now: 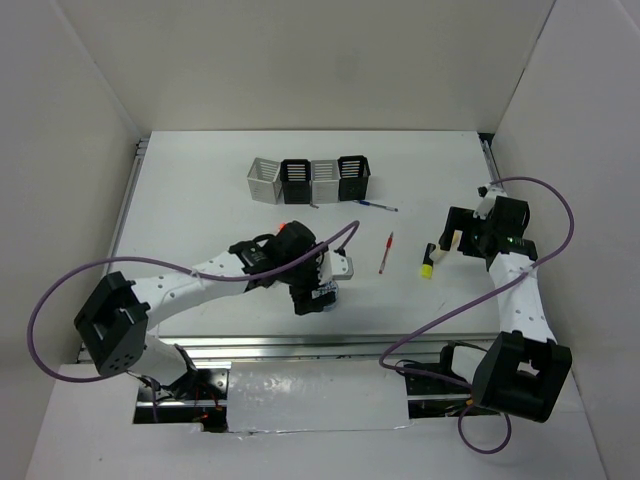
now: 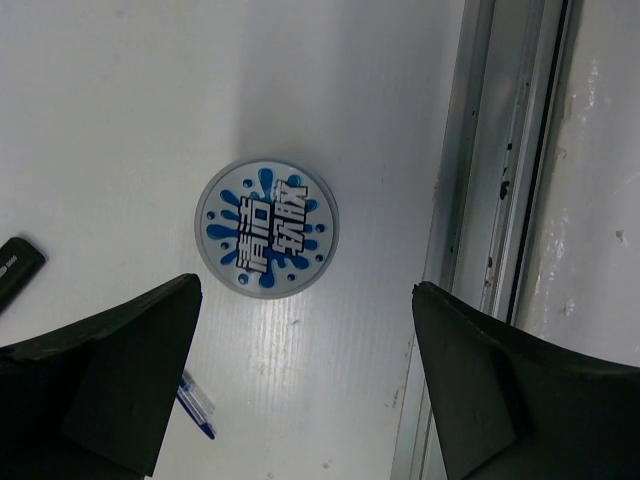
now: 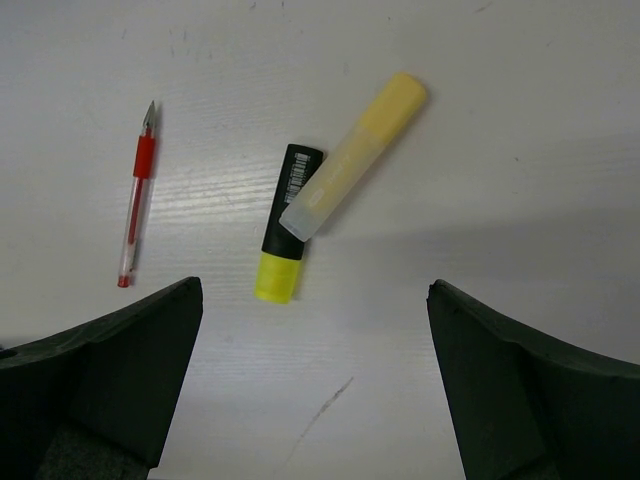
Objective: Sort the stationery into containers
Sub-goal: Pick up the stationery from the center of the board.
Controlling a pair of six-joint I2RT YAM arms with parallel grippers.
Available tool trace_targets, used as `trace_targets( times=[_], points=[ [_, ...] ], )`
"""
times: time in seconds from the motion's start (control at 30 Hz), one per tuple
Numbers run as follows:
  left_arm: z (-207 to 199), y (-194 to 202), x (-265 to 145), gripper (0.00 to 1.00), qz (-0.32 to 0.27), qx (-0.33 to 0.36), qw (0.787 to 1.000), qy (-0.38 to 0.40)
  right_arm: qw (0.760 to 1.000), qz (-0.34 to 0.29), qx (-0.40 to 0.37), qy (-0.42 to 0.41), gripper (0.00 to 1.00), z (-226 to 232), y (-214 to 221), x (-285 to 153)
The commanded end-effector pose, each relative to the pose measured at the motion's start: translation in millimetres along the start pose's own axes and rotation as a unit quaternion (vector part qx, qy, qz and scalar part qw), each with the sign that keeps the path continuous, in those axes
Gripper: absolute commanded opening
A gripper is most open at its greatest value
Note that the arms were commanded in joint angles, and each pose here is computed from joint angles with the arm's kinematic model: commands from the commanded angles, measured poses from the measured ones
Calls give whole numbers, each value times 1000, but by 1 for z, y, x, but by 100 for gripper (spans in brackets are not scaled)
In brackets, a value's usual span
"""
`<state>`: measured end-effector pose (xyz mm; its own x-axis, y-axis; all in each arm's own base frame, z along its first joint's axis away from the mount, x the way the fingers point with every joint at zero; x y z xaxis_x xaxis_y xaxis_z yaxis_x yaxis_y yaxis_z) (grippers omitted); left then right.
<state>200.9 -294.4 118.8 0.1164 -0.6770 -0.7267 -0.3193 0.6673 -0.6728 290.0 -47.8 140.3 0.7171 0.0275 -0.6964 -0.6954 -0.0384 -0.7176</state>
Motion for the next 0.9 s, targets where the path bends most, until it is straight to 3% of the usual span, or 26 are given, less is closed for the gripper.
trace_targets(
  times=[0.0,0.53,0.87],
  points=[
    [3,-26,5,99,-31,27,999,-11,1000,-23,-1,-2,100,0,-10,3],
    [18,-17,39,99,-16,23,998,-47,1000,-21,-2,-1,100,1,-7,5],
    [13,-14,42,84,-21,9,999,-33,1000,-16,1,-1,100,0,-5,9]
  ],
)
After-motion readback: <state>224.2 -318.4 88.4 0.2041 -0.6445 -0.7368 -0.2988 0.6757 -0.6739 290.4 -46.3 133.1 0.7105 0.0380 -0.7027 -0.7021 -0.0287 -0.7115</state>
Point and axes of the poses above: each gripper's point midway between its finger pads, its own x axis out along the fingers, its own z axis along the line the jaws close on, y = z × x, the point moved 1 cm from there along -x, back along the fingers, and after that the axes turned 13 degrees about -x, right-handed, at the moved point
